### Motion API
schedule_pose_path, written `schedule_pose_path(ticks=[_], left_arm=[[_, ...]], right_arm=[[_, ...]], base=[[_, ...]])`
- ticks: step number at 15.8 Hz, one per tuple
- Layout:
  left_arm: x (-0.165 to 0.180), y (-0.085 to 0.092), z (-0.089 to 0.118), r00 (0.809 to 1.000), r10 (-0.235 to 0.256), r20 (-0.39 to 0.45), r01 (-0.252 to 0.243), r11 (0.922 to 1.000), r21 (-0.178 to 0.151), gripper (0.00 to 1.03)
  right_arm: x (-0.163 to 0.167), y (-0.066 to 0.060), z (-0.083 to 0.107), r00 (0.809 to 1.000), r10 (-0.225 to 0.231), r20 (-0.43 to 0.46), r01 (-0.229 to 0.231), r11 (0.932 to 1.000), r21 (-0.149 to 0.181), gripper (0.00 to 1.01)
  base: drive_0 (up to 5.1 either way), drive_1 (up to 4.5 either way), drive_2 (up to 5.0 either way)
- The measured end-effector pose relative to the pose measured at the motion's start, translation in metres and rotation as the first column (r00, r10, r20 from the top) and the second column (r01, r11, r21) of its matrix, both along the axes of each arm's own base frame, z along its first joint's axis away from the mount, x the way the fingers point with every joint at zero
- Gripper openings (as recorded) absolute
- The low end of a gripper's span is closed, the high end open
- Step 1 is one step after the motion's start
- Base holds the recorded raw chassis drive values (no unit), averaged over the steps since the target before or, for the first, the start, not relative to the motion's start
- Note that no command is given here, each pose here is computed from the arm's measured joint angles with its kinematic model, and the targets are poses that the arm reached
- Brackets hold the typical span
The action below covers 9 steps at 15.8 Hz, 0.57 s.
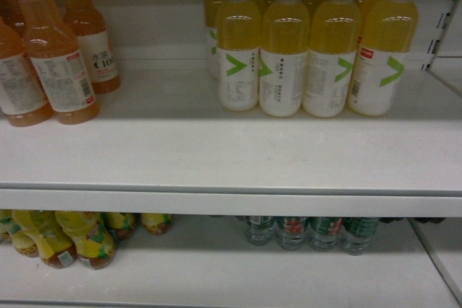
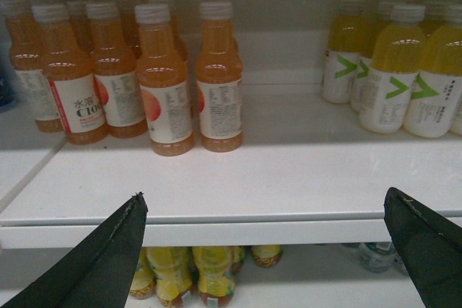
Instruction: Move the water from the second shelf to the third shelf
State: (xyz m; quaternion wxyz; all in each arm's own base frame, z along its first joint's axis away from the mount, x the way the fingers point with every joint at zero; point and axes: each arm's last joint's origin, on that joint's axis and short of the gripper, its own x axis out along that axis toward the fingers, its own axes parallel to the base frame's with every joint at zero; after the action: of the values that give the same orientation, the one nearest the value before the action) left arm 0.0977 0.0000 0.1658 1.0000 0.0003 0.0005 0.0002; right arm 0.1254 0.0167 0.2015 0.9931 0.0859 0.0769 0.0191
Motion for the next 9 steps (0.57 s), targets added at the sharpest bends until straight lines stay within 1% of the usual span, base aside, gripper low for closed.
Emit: schedule_pose_path(ticks=[1, 9], left_arm=[[0.0, 0.0, -0.0002, 1.0, -0.001, -0.002, 0.001, 1.0, 0.0, 0.98], [0.0, 0.0, -0.0007, 1.0, 0.0, -0.007, 0.0, 1.0, 0.0, 0.98]], right_arm=[[-0.0001, 0.0, 0.0005, 1.0, 0.0, 0.005, 0.0, 1.0, 0.001, 0.39], [-0.0001, 0.0001, 0.0002, 1.0, 0.001, 0.002, -0.001, 1.0, 0.0, 0.39]], base=[[0.0, 0.0, 0.0], [-4.9, 2.49, 2.5]])
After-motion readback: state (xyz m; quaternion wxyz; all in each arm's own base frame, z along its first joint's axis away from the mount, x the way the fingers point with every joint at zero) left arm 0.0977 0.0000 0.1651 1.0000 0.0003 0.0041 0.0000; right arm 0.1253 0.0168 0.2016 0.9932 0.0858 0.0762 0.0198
